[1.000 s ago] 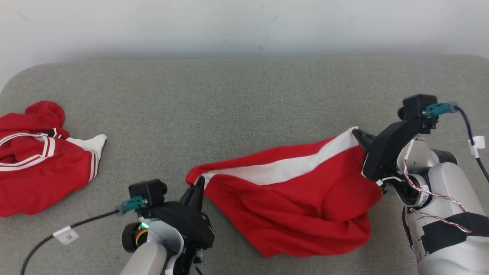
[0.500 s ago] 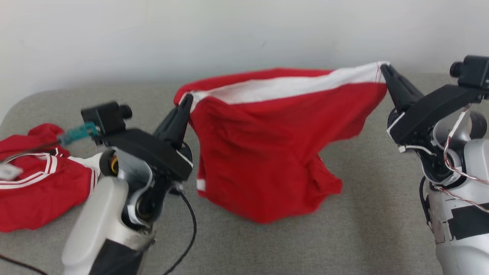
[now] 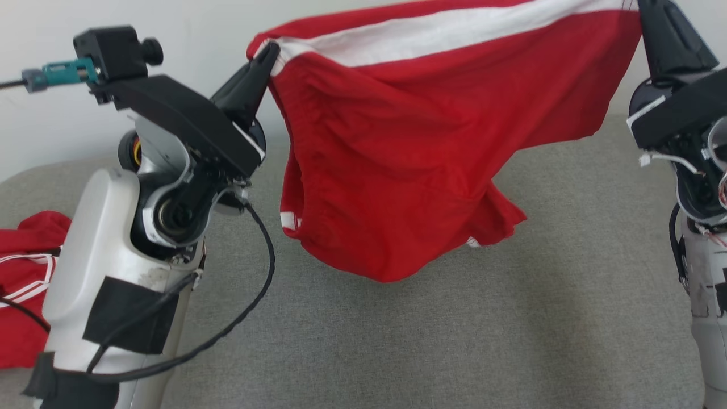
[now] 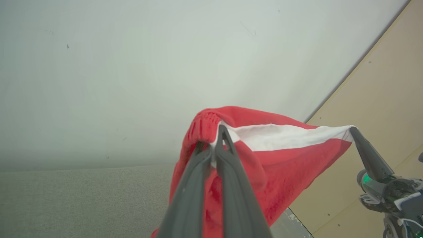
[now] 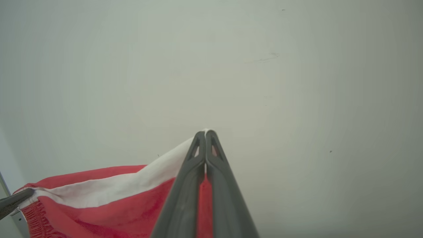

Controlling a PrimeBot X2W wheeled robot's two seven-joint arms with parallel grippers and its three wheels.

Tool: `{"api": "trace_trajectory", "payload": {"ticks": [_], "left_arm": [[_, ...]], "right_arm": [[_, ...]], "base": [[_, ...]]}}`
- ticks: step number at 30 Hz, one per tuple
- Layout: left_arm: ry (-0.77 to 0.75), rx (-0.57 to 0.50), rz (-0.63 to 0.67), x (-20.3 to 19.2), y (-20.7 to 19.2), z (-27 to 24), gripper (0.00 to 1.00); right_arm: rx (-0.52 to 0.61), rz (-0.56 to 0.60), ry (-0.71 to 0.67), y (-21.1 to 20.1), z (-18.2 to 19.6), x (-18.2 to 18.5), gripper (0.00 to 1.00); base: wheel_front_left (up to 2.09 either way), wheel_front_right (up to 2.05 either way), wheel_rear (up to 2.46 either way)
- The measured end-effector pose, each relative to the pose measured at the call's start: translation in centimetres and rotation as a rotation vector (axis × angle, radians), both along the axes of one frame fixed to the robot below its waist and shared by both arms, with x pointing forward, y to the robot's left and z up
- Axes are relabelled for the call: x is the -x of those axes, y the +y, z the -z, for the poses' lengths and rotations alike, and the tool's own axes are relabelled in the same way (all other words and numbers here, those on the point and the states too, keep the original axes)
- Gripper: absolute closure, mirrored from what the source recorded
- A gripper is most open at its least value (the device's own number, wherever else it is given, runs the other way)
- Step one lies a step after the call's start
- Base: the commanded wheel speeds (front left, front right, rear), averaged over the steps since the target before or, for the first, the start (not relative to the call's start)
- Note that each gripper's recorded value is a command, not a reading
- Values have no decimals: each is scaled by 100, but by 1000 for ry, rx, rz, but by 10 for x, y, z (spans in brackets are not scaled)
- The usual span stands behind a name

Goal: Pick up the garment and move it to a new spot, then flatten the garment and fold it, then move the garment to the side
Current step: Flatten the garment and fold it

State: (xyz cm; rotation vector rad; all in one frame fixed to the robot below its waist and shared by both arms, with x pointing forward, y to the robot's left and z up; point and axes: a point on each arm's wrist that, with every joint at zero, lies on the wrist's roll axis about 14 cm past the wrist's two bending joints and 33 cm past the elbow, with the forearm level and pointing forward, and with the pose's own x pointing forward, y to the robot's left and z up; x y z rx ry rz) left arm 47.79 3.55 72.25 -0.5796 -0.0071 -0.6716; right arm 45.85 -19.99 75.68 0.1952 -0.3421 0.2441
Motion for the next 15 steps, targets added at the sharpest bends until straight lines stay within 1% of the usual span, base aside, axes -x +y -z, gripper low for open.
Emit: {"api": "trace_trajectory", "payload": {"ticks": [3,8,12,15], "left_arm": [[-2,7,1,-7,-3,-8,100],[-3,0,-22,-29,-3,-10,100],[-28,12,-65,-56,3,-13,100],[-66,38,-104,-80,7,-19,100]], "right_arm": [[9,-27,1,7,-7,-4,100],[39,-68,59,19,2,-24,100],[75,-66,92,20,10,-49,100],[104,-60,68,24,6,-70,100]], "base": [[0,0,0],[0,0,0],[0,0,0],[0,0,0]]}}
